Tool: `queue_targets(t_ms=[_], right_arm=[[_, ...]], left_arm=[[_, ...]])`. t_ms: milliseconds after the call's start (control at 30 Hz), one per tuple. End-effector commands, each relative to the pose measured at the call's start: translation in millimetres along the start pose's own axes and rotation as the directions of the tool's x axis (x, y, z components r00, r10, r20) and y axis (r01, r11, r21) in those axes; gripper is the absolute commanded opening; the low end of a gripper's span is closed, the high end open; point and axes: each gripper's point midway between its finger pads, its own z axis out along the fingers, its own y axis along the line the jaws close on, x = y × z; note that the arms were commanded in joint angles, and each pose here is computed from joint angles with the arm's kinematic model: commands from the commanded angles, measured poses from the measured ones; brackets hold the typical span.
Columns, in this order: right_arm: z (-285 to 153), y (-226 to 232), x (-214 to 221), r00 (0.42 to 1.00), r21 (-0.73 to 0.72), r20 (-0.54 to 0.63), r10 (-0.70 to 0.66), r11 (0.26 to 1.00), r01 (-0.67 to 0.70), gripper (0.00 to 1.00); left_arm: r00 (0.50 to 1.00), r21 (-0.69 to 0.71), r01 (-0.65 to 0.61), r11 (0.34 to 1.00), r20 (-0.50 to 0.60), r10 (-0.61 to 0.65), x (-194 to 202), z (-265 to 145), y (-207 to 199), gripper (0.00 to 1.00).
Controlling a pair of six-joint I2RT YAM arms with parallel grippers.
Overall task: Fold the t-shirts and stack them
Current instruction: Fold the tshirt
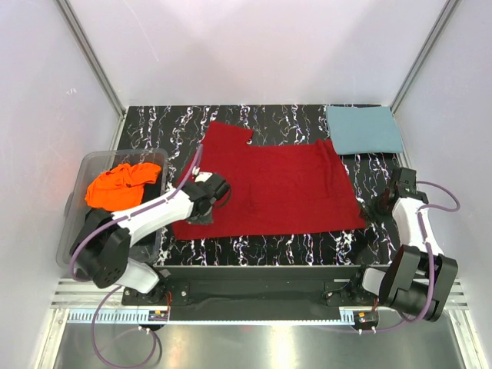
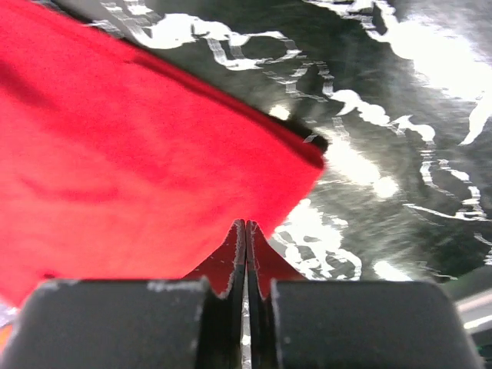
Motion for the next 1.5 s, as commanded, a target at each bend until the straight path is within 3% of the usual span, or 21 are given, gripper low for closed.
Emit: queue_targets(t_ms=[0,167,367,633,867,1033,1267,1467], right_arm=[[-12.5,18.9,-2.7,0.999,-0.073,-0.013,0.032,0.997,-0.033,0.0],[-0.5,30.1,4.6,0.993,-0.08,-0.097,0.065,0.994,-0.073,0.0],[1.3,49.4,14.8,0.996,-0.07,-0.084,0.03,0.997,-0.036,0.0],[36.4,41.1,30.3,0.988,0.02,-0.149,0.048,0.999,-0.046,0.0],[52.1,5.5,38.4,0.987,0.166,-0.149,0.062,0.985,-0.037,0.0],[36.1,-27.6,40.5,0.994,0.249,-0.063,0.094,0.965,-0.076,0.0],[16.9,-34.1,45.1,0.992,0.192,-0.004,0.128,0.973,-0.125,0.0],[5.2,-17.2,35.2,0.995,0.111,0.022,0.096,0.989,-0.098,0.0]], left_arm=[[0.996,0.126,0.079,0.989,0.038,-0.085,-17.6,-23.3,-19.5,0.11],[0.986,0.162,0.162,0.973,0.014,-0.166,-16.0,-23.1,-29.1,0.0],[0.954,0.233,0.298,0.926,-0.041,-0.297,-11.0,-13.9,-41.6,0.0],[0.895,0.135,0.445,0.885,-0.113,-0.432,4.1,10.4,-17.9,0.0],[0.881,-0.088,0.447,0.89,-0.127,-0.455,28.5,31.5,12.5,0.0],[0.886,-0.25,0.412,0.876,-0.117,-0.45,34.0,30.6,34.3,0.0],[0.88,-0.231,0.428,0.874,-0.117,-0.461,43.6,25.6,26.1,0.0],[0.905,-0.145,0.404,0.903,-0.079,-0.418,22.2,11.5,15.5,0.0]])
